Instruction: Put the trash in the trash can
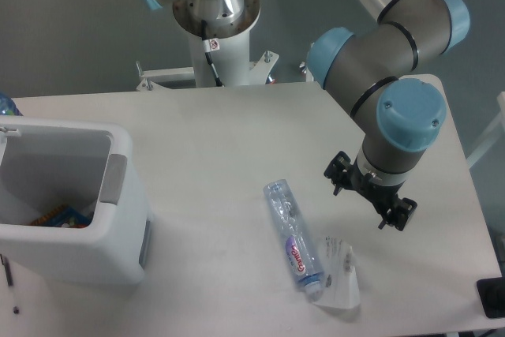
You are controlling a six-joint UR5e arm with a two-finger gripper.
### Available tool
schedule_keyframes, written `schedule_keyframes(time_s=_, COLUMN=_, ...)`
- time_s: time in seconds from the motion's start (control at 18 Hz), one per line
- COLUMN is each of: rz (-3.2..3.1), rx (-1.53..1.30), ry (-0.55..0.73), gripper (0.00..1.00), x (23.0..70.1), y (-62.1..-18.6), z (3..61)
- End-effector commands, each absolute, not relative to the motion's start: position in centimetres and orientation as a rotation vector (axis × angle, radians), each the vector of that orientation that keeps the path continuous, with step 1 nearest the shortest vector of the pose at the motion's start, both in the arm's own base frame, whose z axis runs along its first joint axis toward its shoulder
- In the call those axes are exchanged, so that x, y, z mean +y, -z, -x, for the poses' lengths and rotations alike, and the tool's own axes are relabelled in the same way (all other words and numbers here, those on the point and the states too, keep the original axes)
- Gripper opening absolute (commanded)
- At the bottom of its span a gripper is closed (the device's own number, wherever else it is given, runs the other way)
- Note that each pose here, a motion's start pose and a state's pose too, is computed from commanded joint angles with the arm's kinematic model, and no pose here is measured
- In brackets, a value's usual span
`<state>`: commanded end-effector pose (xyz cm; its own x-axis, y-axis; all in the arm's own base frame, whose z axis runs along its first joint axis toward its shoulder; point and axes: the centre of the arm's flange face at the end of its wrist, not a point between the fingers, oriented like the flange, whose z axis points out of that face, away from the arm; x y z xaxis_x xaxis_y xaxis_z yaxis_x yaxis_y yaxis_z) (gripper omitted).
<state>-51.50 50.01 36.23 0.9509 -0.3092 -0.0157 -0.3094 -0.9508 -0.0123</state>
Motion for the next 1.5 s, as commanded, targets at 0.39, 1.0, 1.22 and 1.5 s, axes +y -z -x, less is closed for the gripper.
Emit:
schedule_keyframes(time_s=0.39, rz=3.088, rx=0.49, ry=-0.018, gripper=1.0, x=50.0, y=-36.3, z=51.5)
schedule_keyframes(time_s=1.0, rz=3.059, rx=0.434, ry=-0.046, gripper=1.0, x=50.7, y=-34.9, z=51.8)
schedule_keyframes(time_s=1.22, rz=3.005, rx=0.181, ry=-0.125, gripper=1.0, x=51.1, y=-32.9, z=51.5)
schedule_keyframes(time_s=1.5, rz=2.971, rx=0.152, ry=-0.198, gripper=1.0, x=52.0, y=-30.1, z=52.5)
